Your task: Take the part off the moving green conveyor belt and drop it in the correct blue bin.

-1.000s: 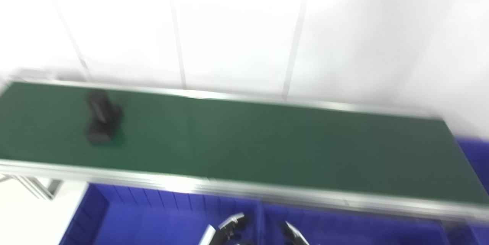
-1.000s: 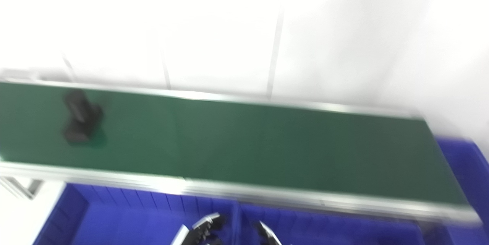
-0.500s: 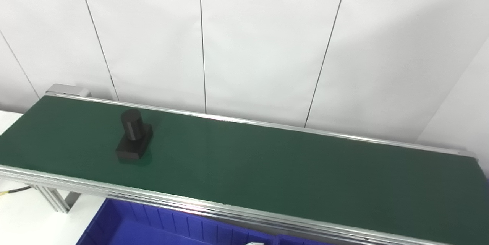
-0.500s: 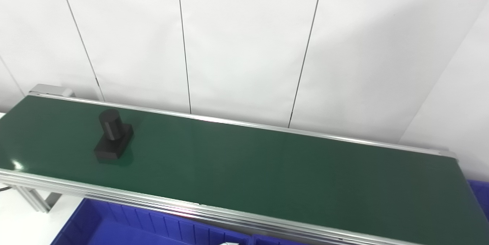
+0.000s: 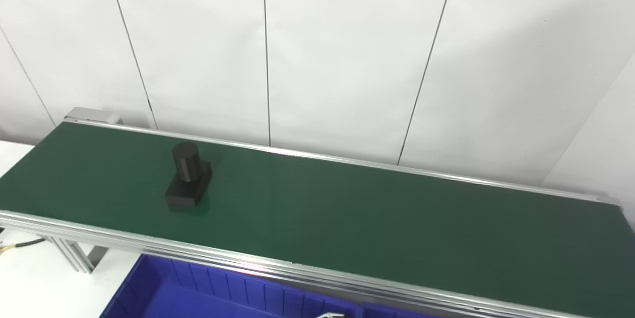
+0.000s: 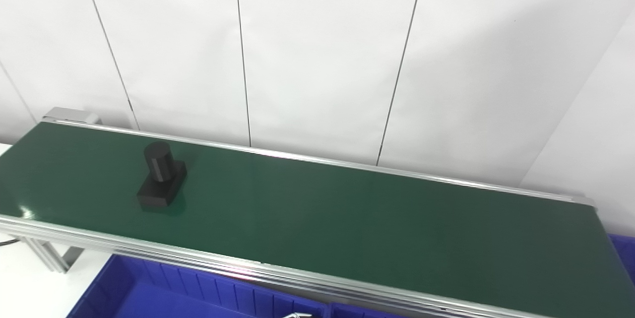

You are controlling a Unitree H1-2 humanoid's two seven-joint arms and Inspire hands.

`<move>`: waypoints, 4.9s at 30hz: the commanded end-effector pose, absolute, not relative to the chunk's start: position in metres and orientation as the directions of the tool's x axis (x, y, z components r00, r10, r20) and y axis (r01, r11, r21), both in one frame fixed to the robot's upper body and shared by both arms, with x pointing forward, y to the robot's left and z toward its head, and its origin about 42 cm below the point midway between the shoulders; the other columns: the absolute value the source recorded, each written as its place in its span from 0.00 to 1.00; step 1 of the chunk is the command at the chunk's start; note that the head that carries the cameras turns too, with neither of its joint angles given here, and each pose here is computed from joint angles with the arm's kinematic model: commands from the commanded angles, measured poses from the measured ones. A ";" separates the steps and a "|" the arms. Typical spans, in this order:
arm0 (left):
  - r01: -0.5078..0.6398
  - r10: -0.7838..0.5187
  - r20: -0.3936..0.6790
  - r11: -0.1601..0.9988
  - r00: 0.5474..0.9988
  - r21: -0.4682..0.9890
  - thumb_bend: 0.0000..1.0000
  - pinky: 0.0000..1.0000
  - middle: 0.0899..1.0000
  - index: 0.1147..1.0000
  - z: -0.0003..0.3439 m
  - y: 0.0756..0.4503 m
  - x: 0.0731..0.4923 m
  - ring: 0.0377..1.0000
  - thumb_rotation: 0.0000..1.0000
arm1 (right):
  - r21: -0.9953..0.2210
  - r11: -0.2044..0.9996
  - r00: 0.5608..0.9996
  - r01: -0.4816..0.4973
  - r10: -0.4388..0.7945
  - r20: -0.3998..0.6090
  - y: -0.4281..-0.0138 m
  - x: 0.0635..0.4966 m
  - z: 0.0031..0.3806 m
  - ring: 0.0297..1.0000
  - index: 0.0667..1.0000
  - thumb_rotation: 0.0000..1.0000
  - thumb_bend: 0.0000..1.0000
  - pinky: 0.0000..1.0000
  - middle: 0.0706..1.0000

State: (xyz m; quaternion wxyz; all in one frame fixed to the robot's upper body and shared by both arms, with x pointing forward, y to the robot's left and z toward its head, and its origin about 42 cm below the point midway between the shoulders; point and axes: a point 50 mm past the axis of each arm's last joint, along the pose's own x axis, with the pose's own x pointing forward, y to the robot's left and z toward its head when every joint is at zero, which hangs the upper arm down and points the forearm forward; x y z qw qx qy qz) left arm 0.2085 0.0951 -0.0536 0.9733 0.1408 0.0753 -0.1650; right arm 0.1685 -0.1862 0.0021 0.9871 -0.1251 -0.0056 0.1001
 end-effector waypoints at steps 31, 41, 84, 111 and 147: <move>0.360 -0.359 -0.051 0.896 0.932 0.259 1.00 0.56 0.73 0.70 -0.027 0.066 0.230 0.71 0.88 | -0.160 0.971 0.853 -0.180 0.235 0.467 -0.177 0.262 0.130 0.87 0.88 0.98 0.94 0.81 0.89; 0.355 -0.386 0.032 0.875 0.922 0.327 1.00 0.62 0.76 0.73 -0.019 0.064 0.228 0.73 0.88 | -0.128 0.967 0.866 -0.218 0.253 0.433 -0.176 0.282 0.123 0.86 0.86 0.90 0.88 0.82 0.88; 0.364 -0.401 0.082 0.887 0.912 0.286 1.00 0.60 0.73 0.69 -0.006 0.041 0.224 0.69 0.87 | -0.242 0.928 0.862 -0.284 0.358 0.360 -0.156 0.399 0.135 0.82 0.86 0.79 0.83 0.74 0.85; 0.358 -0.394 0.075 0.887 0.916 0.290 1.00 0.60 0.72 0.68 -0.009 0.041 0.222 0.68 0.86 | -0.414 0.866 0.885 -0.280 0.400 0.239 -0.164 0.454 0.137 0.84 0.87 0.73 0.83 0.78 0.89; 0.349 -0.382 0.111 0.907 0.917 0.237 1.00 0.56 0.71 0.68 0.001 0.052 0.202 0.68 0.86 | -0.499 0.834 0.920 -0.235 0.357 0.163 -0.159 0.482 0.135 0.83 0.90 0.64 0.77 0.74 0.90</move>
